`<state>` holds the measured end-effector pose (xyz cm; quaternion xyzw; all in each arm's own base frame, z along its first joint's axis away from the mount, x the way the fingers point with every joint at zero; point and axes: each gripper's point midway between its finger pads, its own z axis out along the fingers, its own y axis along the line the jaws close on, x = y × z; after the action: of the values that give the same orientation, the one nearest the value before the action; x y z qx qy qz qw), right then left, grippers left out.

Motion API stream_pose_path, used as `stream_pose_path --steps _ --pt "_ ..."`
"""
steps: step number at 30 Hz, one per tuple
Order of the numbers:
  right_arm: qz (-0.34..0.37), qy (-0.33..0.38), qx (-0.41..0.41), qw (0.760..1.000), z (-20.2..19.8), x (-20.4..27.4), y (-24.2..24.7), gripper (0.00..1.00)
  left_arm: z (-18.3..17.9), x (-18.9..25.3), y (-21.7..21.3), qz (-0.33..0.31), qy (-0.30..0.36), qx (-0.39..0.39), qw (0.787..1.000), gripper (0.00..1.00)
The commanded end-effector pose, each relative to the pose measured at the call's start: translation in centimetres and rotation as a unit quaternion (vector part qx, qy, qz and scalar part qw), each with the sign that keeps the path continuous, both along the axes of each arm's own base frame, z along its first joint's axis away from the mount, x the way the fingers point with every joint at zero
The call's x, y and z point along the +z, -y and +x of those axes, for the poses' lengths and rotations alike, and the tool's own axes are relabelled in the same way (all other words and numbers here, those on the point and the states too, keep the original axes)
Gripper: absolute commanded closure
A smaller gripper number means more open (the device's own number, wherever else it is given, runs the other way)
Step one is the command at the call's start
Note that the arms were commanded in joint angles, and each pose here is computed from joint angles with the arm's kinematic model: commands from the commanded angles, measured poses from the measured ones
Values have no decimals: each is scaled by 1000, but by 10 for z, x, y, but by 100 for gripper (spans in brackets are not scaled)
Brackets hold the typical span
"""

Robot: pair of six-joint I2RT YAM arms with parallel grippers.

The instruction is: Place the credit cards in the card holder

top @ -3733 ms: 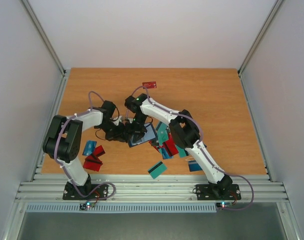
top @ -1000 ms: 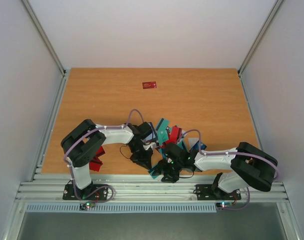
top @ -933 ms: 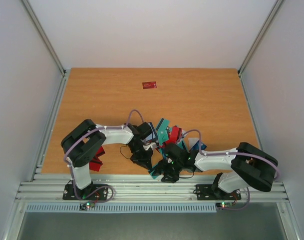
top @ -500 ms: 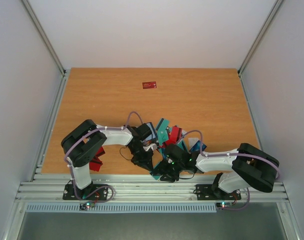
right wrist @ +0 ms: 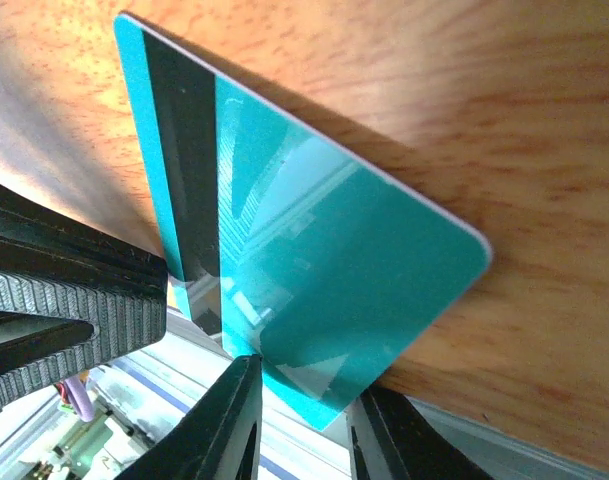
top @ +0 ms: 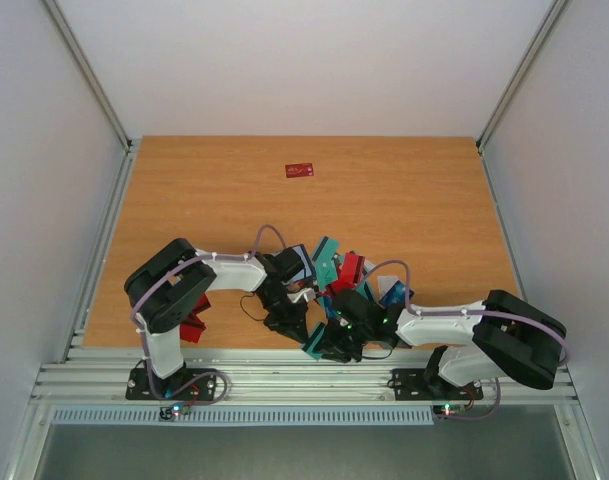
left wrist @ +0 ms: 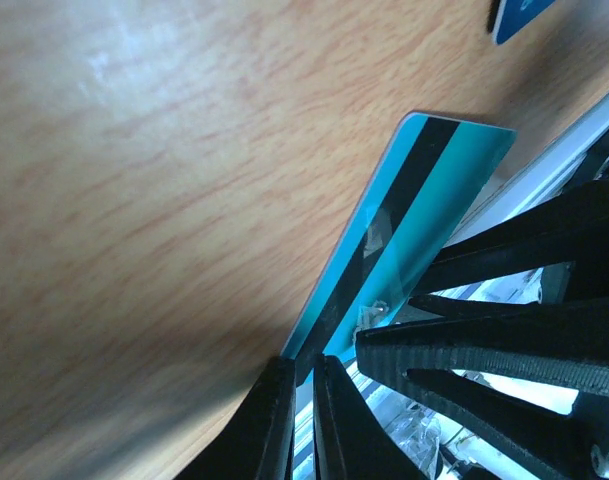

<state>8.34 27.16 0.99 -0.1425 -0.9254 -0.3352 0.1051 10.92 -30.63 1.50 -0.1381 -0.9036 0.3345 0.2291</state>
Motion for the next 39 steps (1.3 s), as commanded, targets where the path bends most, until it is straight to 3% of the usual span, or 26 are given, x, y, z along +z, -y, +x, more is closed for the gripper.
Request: stream_pose_path --steps 1,15,23,27,32,35,39 --pt "-7 57 -18 998 22 8 -1 76 -5 -29 -12 46 6 2 999 91" --pt "-31 70 29 997 23 25 -2 94 4 -25 -14 52 42 12 998 91" --pt "-32 93 87 991 24 44 -8 99 15 -8 -11 54 68 32 996 91" --pt "-41 107 115 987 30 57 0 99 34 18 -17 79 130 34 988 93" --pt "-13 141 142 980 46 92 6 99 68 70 -35 114 247 47 961 94" --pt "24 166 155 974 56 119 7 99 88 109 -43 114 298 61 946 92" --pt "88 193 159 964 73 162 8 99 110 172 -52 70 313 113 941 85"
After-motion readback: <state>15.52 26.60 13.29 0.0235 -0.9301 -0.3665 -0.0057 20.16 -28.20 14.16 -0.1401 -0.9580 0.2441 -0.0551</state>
